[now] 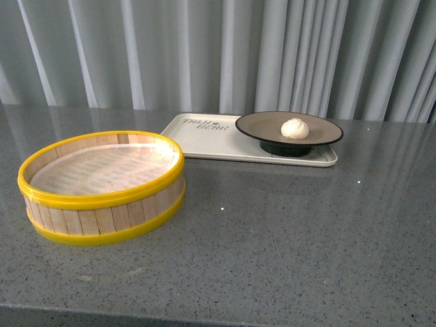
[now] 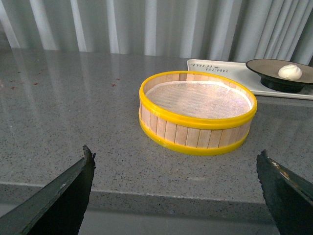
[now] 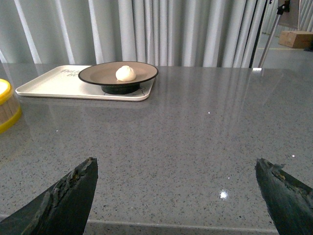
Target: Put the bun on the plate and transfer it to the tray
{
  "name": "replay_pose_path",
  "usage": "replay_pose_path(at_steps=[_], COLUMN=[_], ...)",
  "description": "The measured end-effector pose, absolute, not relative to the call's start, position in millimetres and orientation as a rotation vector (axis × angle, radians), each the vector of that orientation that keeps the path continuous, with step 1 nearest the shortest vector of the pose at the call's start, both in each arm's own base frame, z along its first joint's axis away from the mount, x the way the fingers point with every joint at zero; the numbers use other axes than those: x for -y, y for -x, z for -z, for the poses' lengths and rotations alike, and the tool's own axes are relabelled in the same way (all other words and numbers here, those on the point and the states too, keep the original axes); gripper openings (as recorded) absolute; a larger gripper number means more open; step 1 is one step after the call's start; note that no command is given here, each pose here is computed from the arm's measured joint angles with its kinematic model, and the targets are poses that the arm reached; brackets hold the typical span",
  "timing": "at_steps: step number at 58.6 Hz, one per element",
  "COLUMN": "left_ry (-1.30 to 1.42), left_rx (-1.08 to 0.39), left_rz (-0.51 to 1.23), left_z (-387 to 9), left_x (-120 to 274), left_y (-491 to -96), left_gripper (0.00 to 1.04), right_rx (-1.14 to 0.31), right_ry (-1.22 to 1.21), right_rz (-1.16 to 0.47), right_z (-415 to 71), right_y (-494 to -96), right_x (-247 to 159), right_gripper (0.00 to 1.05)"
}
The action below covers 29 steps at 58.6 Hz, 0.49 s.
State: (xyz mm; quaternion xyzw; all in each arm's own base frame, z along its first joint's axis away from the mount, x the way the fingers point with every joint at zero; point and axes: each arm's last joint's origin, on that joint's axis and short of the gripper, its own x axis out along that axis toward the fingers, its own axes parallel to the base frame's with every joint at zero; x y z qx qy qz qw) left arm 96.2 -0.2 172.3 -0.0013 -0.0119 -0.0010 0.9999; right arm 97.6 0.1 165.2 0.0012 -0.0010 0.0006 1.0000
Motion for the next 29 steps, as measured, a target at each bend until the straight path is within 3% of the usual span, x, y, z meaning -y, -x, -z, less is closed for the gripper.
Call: replay_pose_path(at_steps=[29], left_ry=[0.003], left_rx=[0.024], left_rz=[0.002], left_z=[-172.3], left_x=[0.2], left_y=[-96.2], left_gripper=[0.98], right_rx=[0.002], right_ry=[-0.002], right_rz=[-0.001], right_z=[-165.2], right_y=[-97.6], right_x=[-0.1], right_gripper=[0.96])
